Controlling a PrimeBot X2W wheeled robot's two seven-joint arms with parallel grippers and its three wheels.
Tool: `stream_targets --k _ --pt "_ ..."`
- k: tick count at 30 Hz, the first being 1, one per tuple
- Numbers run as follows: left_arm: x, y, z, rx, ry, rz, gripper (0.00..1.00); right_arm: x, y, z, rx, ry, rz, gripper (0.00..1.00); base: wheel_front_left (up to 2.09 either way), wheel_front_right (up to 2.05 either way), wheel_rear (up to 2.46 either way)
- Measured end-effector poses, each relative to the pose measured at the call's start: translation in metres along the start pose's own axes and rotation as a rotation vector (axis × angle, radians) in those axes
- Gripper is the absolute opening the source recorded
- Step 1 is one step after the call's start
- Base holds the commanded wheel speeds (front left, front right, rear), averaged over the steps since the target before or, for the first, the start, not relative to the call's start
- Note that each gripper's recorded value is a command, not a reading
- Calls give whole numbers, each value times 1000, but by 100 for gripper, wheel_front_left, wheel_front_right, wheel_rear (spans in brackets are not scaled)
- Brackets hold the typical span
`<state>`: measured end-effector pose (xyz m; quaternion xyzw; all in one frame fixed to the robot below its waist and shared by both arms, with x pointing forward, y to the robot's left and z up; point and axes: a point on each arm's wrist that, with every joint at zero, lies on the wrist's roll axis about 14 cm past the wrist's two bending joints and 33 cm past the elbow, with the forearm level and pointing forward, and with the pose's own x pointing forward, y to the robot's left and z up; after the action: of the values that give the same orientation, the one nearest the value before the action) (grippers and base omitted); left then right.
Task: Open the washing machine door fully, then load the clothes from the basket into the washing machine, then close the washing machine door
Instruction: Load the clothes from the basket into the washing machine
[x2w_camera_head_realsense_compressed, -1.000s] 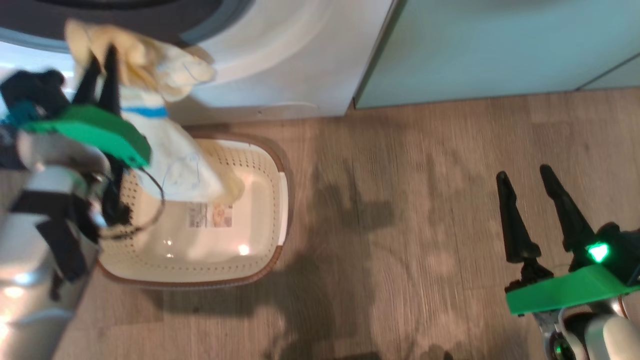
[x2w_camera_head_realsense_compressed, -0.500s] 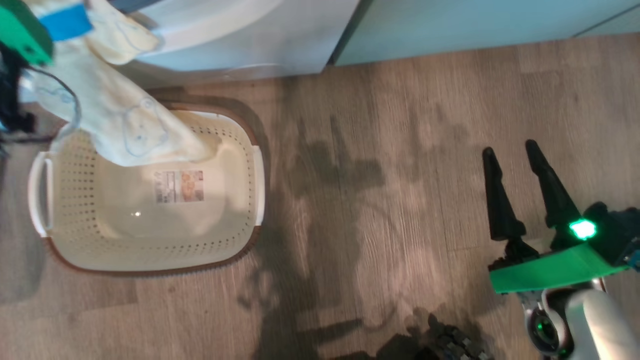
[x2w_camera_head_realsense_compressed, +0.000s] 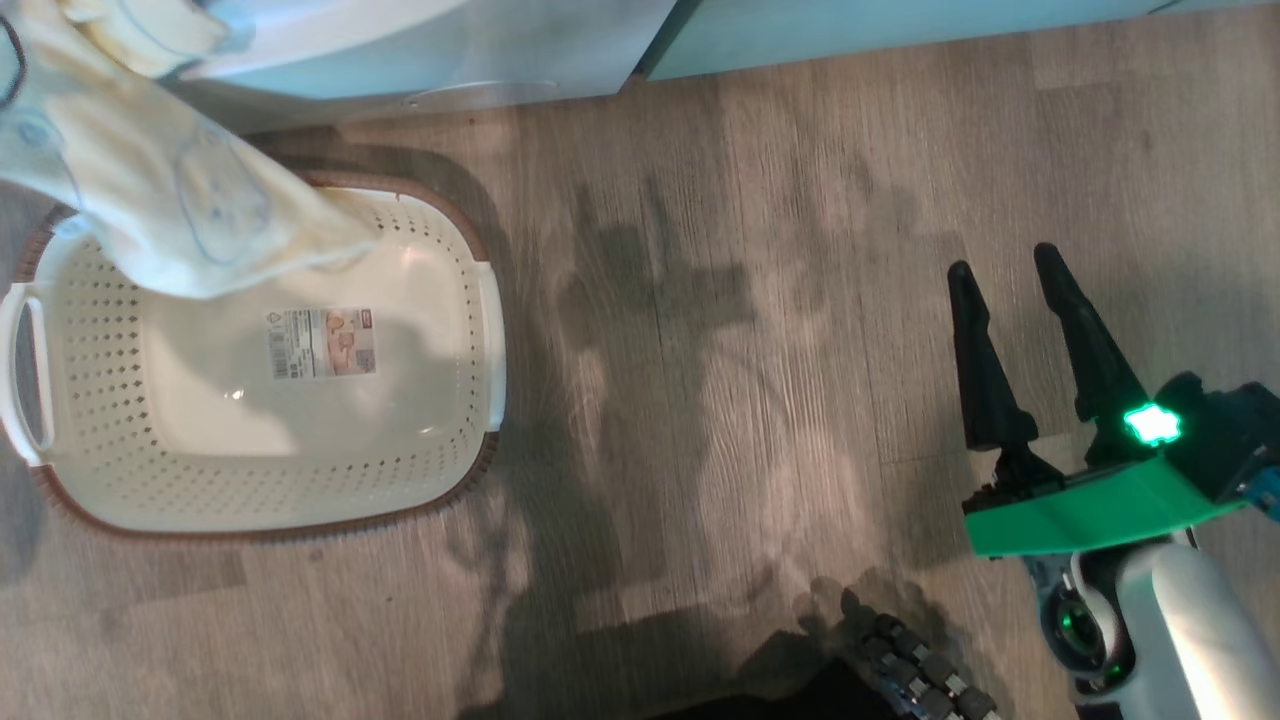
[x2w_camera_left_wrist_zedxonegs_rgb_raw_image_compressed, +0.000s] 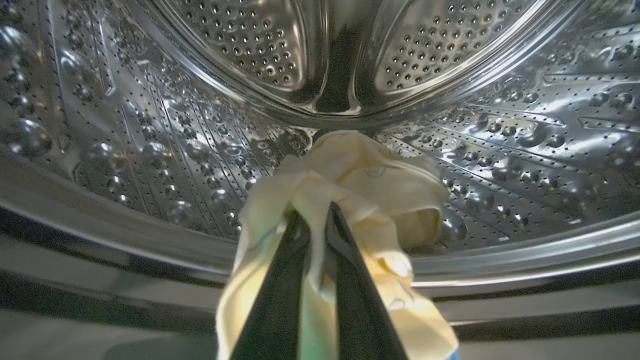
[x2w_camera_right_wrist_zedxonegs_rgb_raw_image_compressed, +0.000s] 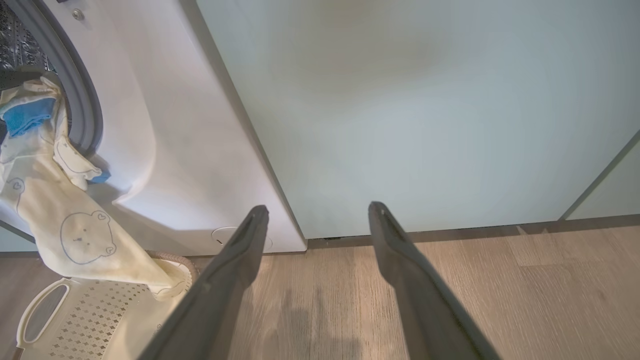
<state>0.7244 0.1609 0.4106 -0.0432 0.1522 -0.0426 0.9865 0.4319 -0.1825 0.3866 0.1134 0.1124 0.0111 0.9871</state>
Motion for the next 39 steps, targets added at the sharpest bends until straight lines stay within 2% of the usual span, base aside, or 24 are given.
stream_targets --k 7,17,22,30,31,33,39 --pt "18 -8 52 55 -164 -12 0 4 0 -3 -4 4 3 100 0 0 0" --pt "27 -13 108 16 -419 -30 0 8 -1 -9 -8 17 4 100 0 0 0" --pt "34 -10 85 -54 -361 -31 0 10 0 -9 -6 15 10 100 0 0 0" --pt "40 -17 50 -72 -234 -67 0 10 1 -10 2 17 14 100 0 0 0" --pt "40 -17 50 -72 -234 -67 5 10 1 -10 2 17 14 100 0 0 0" --pt "40 -20 45 -89 -210 -75 100 10 2 -9 2 15 15 100 0 0 0" --pt "34 -20 45 -96 -194 -72 100 9 4 -3 3 -2 19 100 0 0 0"
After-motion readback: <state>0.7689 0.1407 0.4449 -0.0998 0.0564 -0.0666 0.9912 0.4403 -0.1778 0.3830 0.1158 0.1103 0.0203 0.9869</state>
